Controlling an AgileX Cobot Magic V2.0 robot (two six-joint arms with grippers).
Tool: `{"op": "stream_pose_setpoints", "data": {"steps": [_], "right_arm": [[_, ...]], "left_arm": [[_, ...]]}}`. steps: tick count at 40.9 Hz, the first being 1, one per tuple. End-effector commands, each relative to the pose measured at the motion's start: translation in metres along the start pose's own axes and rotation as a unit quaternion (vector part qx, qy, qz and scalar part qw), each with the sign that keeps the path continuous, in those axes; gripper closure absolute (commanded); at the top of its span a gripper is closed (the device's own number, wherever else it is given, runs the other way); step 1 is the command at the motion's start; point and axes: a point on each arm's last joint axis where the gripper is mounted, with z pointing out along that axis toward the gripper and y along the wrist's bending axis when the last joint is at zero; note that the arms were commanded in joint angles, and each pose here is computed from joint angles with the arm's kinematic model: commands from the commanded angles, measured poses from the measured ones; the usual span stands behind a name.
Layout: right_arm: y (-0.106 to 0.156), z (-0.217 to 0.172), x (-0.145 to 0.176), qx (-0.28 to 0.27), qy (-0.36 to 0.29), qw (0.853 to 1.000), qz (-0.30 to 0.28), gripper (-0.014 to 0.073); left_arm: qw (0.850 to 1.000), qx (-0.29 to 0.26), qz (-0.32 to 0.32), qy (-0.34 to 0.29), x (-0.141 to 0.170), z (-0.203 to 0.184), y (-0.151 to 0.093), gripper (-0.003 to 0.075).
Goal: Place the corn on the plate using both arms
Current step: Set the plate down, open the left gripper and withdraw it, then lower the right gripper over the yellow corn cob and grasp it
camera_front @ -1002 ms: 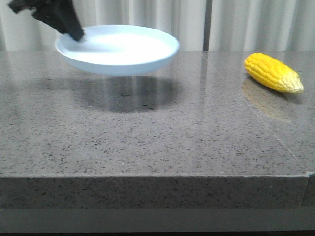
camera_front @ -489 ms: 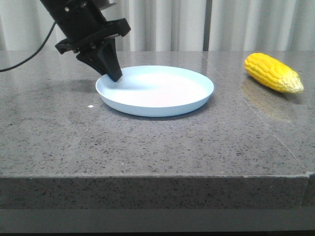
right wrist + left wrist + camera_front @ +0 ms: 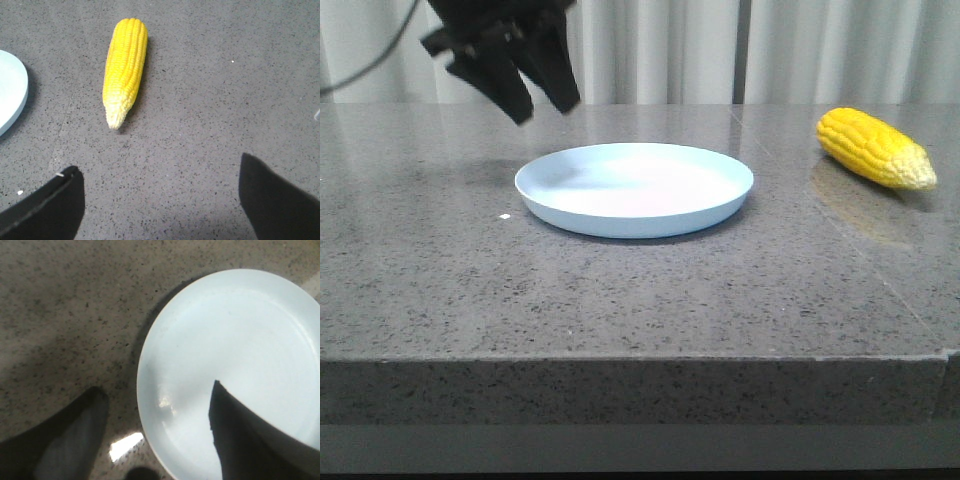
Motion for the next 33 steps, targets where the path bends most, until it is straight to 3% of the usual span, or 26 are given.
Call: {"op": "stream_pose_setpoints", "data": {"steps": [1, 11, 17, 33], "right_arm": [[0.0, -0.003, -0.014, 0.001, -0.047, 0.999, -0.006, -0.0052], [0.0, -0.003, -0.014, 0.001, -0.047, 0.999, -0.006, -0.0052], [0.0, -0.003, -0.014, 0.001, -0.047, 0.999, -0.006, -0.0052], [0.0, -0.003, -0.014, 0.001, -0.047, 0.999, -0.006, -0.0052]], "left_arm": [[0.996, -0.043, 0.019, -0.07, -0.007, -0.066, -0.032, 0.028], [0.979, -0.155, 0.073, -0.109, 0.014, -0.121, -0.091, 0.028], [0.975, -0.153, 0.091, -0.136, 0.044, -0.142, -0.114, 0.028], [0.966, -0.133, 0.082, -0.207, 0.146, -0.167, -0.114, 0.028]]}}
